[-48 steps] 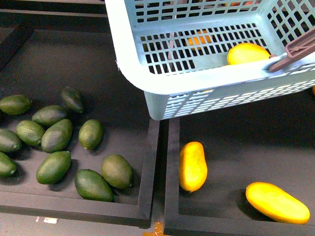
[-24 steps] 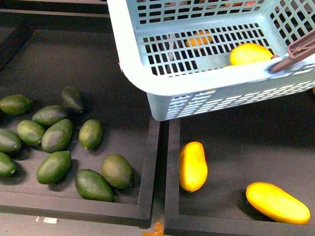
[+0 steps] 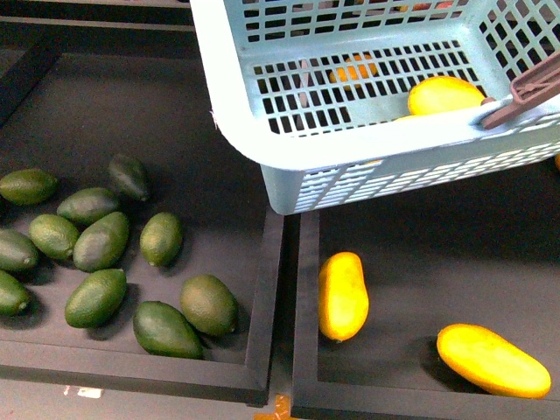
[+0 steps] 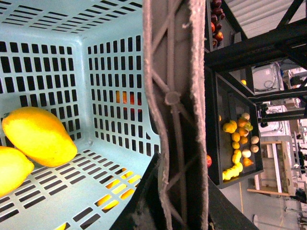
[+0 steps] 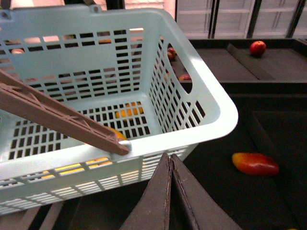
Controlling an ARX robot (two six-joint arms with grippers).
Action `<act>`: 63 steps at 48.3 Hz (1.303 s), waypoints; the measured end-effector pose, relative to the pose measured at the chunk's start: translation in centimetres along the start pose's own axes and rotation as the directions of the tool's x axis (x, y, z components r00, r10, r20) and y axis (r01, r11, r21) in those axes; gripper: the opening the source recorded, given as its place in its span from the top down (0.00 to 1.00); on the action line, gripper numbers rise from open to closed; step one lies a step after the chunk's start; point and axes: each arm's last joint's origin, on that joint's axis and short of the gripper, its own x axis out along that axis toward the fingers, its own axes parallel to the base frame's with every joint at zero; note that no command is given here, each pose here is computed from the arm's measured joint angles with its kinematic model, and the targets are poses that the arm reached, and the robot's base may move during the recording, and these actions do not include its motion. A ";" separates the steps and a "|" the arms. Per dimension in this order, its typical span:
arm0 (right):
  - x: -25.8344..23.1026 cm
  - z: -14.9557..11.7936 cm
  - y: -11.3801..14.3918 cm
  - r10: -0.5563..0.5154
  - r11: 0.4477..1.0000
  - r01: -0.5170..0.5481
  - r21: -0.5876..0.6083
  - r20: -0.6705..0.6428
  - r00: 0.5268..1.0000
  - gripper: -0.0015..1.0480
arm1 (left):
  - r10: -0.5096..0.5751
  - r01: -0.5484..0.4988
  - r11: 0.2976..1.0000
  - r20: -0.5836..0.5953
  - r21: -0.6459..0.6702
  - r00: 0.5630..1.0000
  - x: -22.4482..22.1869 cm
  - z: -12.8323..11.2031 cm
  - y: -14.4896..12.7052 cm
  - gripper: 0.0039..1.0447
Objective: Pick lemon and mango into basket
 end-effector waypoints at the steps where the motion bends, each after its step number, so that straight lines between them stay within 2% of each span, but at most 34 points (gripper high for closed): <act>1: 0.0 0.0 0.0 0.001 1.000 -0.001 0.000 0.000 1.000 0.98 | 0.000 0.000 1.000 0.000 0.000 1.000 0.0 0.0 0.0 0.94; 60: -3.9 0.1 0.0 0.001 1.000 -0.001 0.000 0.008 1.000 0.98 | 0.000 0.000 1.000 0.001 -0.001 1.000 0.0 0.0 0.0 0.94; 63: -3.9 0.1 0.0 0.001 1.000 -0.001 -0.002 0.009 1.000 0.88 | 0.000 0.000 1.000 0.000 -0.004 1.000 0.0 0.0 0.0 0.94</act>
